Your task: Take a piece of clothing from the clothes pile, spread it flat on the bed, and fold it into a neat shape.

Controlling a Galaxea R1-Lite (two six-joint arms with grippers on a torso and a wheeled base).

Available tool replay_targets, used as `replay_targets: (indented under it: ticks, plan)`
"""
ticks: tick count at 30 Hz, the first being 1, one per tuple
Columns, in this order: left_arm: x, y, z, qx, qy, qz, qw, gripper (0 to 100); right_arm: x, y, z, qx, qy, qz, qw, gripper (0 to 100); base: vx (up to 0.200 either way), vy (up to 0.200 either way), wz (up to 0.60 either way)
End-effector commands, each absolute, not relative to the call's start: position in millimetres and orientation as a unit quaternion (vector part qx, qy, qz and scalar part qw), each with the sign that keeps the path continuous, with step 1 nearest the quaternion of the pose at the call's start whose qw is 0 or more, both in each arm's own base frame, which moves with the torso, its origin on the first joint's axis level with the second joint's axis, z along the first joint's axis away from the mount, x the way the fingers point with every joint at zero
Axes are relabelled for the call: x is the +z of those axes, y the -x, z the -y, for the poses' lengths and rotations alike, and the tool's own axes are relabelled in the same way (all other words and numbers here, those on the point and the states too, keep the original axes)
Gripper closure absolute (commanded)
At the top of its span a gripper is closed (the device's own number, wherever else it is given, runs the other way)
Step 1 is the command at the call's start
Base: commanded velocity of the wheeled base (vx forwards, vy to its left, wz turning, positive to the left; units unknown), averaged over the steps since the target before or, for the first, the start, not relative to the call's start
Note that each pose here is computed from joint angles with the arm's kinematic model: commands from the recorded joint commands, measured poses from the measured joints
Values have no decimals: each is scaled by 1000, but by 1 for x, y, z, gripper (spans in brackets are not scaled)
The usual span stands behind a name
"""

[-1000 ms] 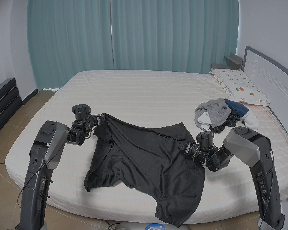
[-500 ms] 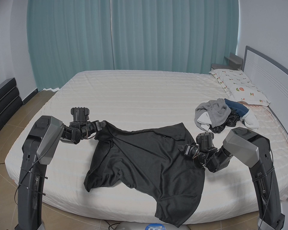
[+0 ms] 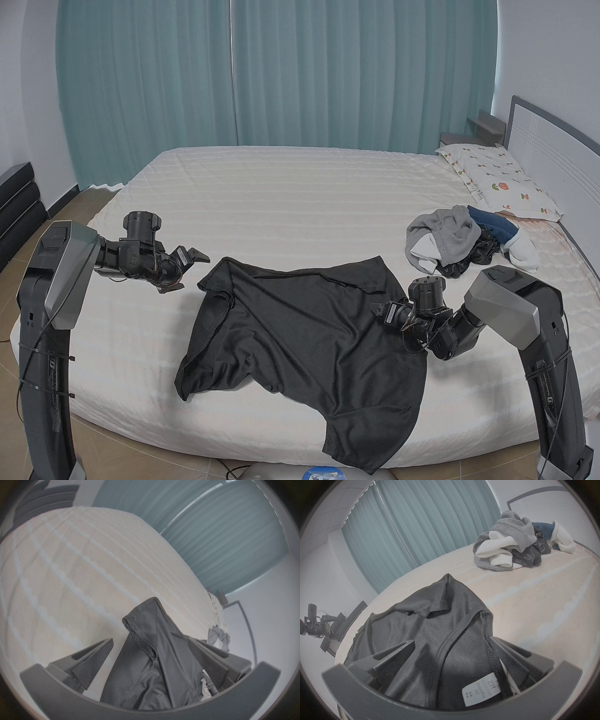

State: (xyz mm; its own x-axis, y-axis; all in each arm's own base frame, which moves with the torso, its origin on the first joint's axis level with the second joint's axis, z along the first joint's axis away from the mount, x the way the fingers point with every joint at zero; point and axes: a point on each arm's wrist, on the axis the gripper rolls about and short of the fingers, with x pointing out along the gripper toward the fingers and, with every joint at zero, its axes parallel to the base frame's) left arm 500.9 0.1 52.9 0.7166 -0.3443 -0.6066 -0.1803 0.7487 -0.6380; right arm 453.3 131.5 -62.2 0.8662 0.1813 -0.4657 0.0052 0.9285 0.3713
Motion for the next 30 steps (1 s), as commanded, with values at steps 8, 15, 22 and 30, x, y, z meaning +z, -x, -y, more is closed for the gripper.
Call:
replay_targets:
  ticks: [8, 15, 22, 30]
  plan:
    - [41, -484, 5, -24, 381, -408, 829, 0, -55, -452, -126, 43, -186, -249, 950, 0, 0, 0, 0]
    - [19, -504, 47, 29, 387, -370, 844, 0, -36, -450, -112, 35, -198, -240, 950, 0, 0, 0, 0]
    - [-1, -529, 52, 63, 400, -331, 852, 0, -43, -447, -111, 29, -210, -250, 945, 0, 0, 0, 0]
    - [-15, -536, 46, 81, 399, -318, 856, 0, -52, -447, -114, 25, -226, -258, 939, 0, 0, 0, 0]
